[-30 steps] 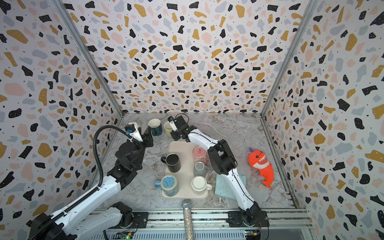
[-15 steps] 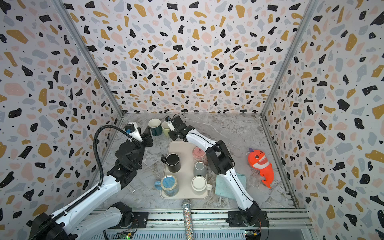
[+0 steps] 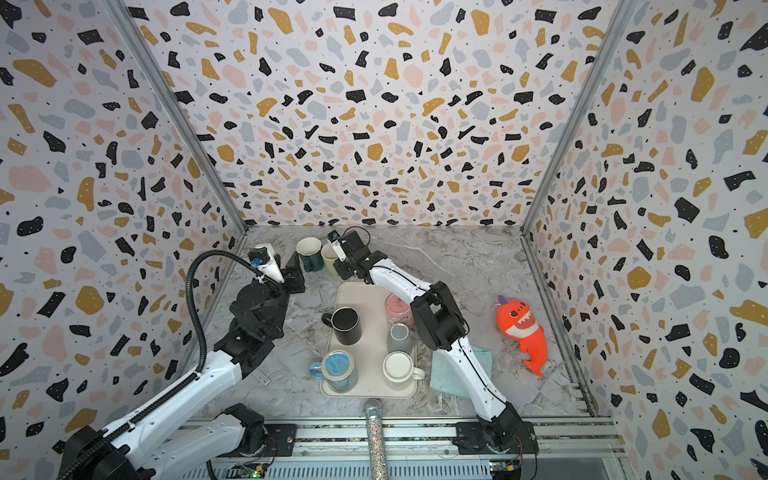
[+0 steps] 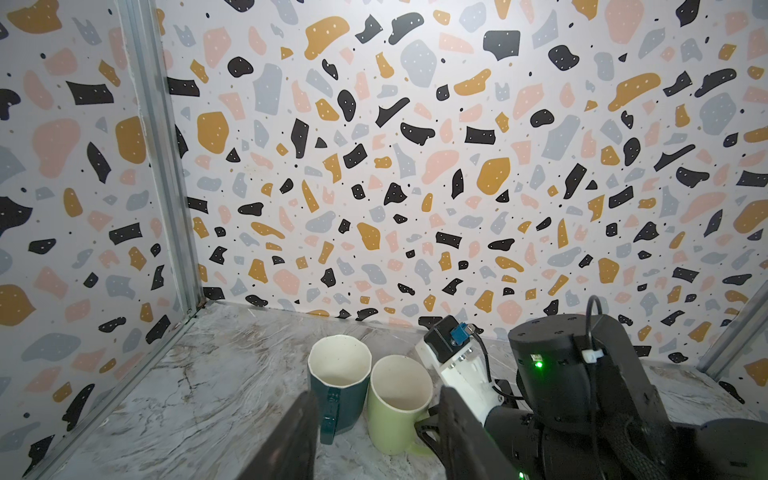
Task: Turn the mug right side up
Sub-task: 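Carry the upright light green mug with the right gripper beside the dark green mug, then lower the light green mug to the table and open the right gripper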
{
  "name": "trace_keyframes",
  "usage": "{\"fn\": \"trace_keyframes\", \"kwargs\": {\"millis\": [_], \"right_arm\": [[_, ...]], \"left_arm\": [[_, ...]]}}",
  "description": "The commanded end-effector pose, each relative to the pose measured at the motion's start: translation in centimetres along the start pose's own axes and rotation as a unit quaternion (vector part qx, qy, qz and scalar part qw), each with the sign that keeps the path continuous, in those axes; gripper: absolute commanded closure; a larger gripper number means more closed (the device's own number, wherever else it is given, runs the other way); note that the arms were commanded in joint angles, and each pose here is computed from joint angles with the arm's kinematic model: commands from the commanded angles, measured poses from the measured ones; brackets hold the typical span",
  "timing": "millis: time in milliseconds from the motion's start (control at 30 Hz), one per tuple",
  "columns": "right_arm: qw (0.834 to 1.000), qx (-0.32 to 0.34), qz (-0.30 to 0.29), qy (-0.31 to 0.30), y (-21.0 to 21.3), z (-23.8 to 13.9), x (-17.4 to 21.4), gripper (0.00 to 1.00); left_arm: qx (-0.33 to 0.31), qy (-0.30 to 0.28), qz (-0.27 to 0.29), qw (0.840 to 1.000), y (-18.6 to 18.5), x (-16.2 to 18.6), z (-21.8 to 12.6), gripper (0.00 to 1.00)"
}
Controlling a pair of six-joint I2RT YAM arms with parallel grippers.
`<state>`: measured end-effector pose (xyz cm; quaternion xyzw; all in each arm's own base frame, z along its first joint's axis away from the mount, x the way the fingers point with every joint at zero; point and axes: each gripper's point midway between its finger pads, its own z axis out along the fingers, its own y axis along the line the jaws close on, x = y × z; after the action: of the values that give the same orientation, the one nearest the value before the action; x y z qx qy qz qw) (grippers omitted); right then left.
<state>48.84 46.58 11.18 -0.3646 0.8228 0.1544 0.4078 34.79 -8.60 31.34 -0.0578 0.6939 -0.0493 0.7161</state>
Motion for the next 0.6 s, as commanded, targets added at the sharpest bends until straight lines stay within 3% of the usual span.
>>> {"fn": "trace_keyframes", "kwargs": {"millis": [0, 133, 567], "right_arm": [[0.999, 0.008, -0.002, -0.045, -0.1, -2.5, -3.9, 0.63], [0.999, 0.008, -0.001, -0.043, -0.1, -2.7, -3.7, 0.58], [1.0, -0.011, 0.014, -0.026, 0.6, -4.3, -2.0, 0.57]], "left_arm": [[-0.004, -0.021, -0.004, 1.0, 0.3, -1.0, -0.2, 0.52], [-0.004, -0.023, -0.005, 1.0, 0.4, -1.1, -0.2, 0.52], [-0.003, -0.021, -0.005, 1.0, 0.3, -0.9, -0.2, 0.52]]}}
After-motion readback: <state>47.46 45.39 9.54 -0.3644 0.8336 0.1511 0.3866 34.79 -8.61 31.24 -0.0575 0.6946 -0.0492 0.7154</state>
